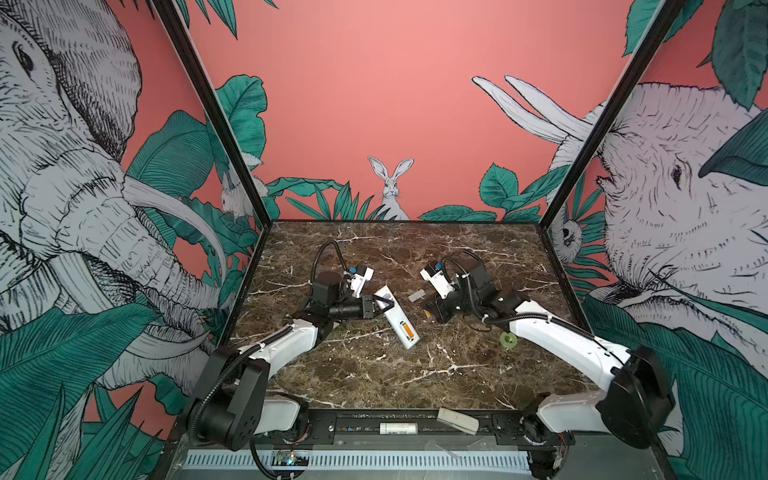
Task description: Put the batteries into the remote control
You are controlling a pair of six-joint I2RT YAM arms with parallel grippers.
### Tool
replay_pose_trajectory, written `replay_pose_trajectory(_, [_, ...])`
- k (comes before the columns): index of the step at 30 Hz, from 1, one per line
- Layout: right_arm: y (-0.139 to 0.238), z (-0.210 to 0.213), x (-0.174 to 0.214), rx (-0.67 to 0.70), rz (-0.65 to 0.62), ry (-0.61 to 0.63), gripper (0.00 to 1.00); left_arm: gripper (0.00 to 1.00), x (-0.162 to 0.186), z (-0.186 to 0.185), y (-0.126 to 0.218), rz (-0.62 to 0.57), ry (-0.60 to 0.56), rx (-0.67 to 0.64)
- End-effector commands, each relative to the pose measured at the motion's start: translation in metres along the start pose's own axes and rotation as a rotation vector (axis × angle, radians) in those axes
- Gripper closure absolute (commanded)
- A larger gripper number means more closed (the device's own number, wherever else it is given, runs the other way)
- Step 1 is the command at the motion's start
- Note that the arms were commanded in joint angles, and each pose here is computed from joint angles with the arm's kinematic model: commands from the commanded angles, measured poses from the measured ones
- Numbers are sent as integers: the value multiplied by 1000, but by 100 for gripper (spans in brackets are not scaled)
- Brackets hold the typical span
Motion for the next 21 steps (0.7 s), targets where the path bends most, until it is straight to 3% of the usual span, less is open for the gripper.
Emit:
replay_pose_trajectory(1, [8,18,-20,-49,-150,26,88,100,-9,-10,7,-21,0,114])
replay_pose_trajectory(13, [-1,46,-22,-153,-317,117,87,100,-16,-26,12,58,8,200])
replay_pose_trajectory(21, [-5,55,-21,-207,-339,148,86,100,-19,-27,17,60,7,216])
Point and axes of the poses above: each gripper's point midway between its finger pads, its own y axis back along the fingers, its own z axis along the line the jaws close on, x = y × z, the point moved 8 cm from there along y, back along the fingers, and after that the axes turned 7 degrees about y, right-handed, at the moved point
